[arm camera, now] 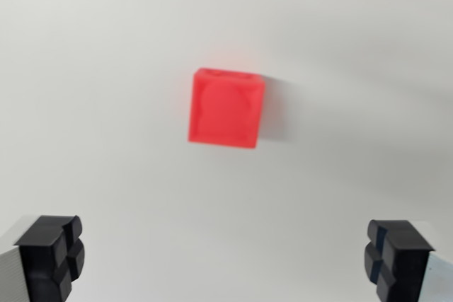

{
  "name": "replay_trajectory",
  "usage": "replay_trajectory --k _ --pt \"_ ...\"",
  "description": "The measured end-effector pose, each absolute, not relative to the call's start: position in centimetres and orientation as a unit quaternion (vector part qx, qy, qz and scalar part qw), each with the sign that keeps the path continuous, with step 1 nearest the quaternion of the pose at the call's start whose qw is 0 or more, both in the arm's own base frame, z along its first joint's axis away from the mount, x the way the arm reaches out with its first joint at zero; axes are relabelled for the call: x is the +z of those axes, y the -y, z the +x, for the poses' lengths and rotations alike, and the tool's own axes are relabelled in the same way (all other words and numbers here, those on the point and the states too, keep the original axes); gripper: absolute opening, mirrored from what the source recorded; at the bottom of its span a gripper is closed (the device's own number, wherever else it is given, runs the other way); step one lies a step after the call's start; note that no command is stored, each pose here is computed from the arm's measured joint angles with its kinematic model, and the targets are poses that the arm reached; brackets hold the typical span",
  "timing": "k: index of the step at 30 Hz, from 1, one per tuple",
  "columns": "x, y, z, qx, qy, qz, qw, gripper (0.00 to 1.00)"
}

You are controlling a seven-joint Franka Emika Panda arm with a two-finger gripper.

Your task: Destack cube

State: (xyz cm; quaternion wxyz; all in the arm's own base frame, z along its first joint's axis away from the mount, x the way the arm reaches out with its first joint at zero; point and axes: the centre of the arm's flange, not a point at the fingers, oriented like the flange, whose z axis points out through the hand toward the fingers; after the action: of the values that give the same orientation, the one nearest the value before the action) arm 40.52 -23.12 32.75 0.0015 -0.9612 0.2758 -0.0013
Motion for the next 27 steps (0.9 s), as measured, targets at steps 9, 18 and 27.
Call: replay_trajectory --k 9,18,27 --pt "35.6 23.2 40.5 -0.0019 -0.276 -0.961 0.0017 1.00" --pt "38.0 23.2 40.5 -0.0016 -0.276 -0.961 0.0021 1.00" --pt "40.1 23.2 40.5 -0.0020 -0.277 -0.961 0.0025 1.00"
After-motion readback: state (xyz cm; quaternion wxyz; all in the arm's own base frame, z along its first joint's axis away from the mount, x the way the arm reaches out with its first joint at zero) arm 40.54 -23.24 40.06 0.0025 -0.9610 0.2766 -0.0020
